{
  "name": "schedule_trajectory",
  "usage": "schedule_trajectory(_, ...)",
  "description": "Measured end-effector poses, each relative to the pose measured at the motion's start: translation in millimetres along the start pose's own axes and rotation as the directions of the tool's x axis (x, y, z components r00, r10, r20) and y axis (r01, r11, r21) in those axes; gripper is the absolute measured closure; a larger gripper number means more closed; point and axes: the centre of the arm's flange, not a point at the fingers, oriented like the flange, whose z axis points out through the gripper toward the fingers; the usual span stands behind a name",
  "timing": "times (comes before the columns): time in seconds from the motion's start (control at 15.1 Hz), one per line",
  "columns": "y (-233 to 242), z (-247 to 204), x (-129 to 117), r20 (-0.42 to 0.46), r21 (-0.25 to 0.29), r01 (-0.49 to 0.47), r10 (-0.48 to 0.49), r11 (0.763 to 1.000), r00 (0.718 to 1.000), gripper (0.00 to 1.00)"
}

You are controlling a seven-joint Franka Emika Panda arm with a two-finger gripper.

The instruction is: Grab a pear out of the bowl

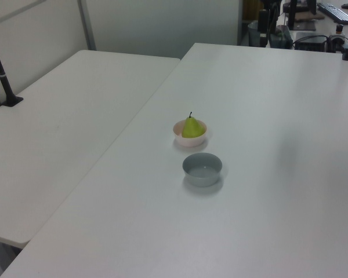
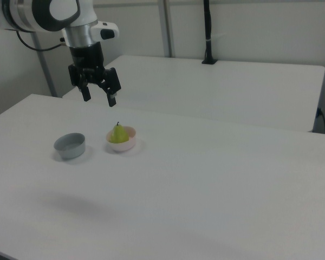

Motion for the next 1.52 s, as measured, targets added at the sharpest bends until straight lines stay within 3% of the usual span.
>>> schedule_trajectory(0.73,0,0,0,0.004,0.000,0.019,-0.019,1.000,1.000,0.00)
schedule_trajectory(1.26,-3,-1,2,-0.015,0.000,0.133,-0.133,0.991,0.991,0.00)
schedule_trajectory(1.52,-15,12,19,-0.058,0.008,0.158,-0.157,0.987,0.986,0.00)
